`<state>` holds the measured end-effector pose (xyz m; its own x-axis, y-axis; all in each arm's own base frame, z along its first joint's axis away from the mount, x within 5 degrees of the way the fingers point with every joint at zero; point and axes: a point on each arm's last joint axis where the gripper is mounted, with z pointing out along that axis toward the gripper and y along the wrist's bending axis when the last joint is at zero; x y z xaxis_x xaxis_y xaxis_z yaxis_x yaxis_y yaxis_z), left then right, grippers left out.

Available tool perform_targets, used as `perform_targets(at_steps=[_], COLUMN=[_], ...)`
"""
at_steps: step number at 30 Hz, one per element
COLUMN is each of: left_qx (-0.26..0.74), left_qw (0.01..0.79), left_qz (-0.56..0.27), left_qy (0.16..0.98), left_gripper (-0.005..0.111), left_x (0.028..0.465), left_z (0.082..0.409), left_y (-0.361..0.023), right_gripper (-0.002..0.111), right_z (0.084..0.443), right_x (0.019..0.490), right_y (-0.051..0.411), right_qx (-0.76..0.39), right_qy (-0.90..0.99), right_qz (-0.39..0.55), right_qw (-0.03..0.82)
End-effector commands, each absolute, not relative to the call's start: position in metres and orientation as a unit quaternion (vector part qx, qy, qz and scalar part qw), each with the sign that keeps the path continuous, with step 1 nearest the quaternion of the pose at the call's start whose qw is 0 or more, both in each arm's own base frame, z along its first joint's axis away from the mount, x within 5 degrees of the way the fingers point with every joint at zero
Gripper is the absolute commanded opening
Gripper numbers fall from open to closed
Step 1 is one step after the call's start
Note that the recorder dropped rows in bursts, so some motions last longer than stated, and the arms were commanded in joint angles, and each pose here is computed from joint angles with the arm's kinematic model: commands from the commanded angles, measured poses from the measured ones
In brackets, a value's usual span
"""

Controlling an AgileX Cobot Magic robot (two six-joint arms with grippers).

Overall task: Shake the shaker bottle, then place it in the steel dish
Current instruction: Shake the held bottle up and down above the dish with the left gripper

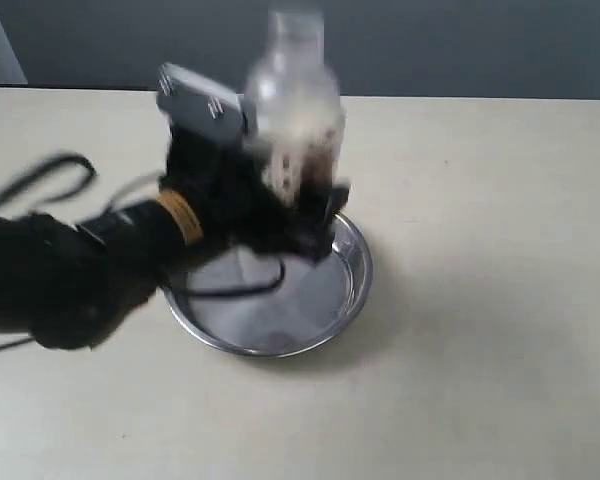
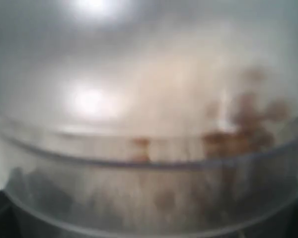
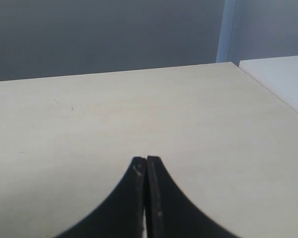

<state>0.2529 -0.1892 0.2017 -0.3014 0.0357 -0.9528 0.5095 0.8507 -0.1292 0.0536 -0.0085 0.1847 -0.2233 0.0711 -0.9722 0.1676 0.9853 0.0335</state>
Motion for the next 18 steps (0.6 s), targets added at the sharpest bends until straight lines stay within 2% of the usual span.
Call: perform_targets(at_steps=[1,3,5,6,9,11,13,16,17,18], left_qx=[0.18,0.192,0.19,0.191,0.188,0.183,0.198,0.223,0.216,0.207], left_qw=[0.607,0.662,0.67,0.654,0.571,0.562,0.604,0.685,0.689,0.675], left_qz=[-0.235,-0.253,-0.256,-0.251,-0.22,-0.215,-0.234,-0.248,-0.247,-0.247], left_qy=[0.738,0.679,0.67,0.687,0.768,0.777,0.736,0.648,0.646,0.664], left_gripper=[0.0,0.0,0.0,0.0,0.0,0.0,0.0,0.0,0.0,0.0], left_x=[0.248,0.241,0.238,0.239,0.246,0.249,0.247,0.239,0.238,0.239], left_z=[0.227,0.276,0.29,0.282,0.217,0.203,0.233,0.31,0.321,0.318], left_y=[-0.191,-0.19,-0.188,-0.188,-0.191,-0.192,-0.195,-0.193,-0.191,-0.19], right_gripper=[-0.001,-0.001,-0.001,-0.001,-0.001,-0.001,-0.001,-0.001,-0.001,-0.001], right_z=[0.185,0.185,0.185,0.185,0.185,0.185,0.185,0.185,0.185,0.185], right_x=[0.054,0.054,0.054,0.054,0.054,0.054,0.054,0.054,0.054,0.054], right_y=[-0.008,-0.008,-0.008,-0.008,-0.008,-0.008,-0.008,-0.008,-0.008,-0.008], right_qx=[0.074,0.074,0.074,0.074,0.074,0.074,0.074,0.074,0.074,0.074], right_qy=[0.777,0.777,0.777,0.777,0.777,0.777,0.777,0.777,0.777,0.777], right_qz=[-0.038,-0.038,-0.038,-0.038,-0.038,-0.038,-0.038,-0.038,-0.038,-0.038], right_qw=[0.624,0.624,0.624,0.624,0.624,0.624,0.624,0.624,0.624,0.624])
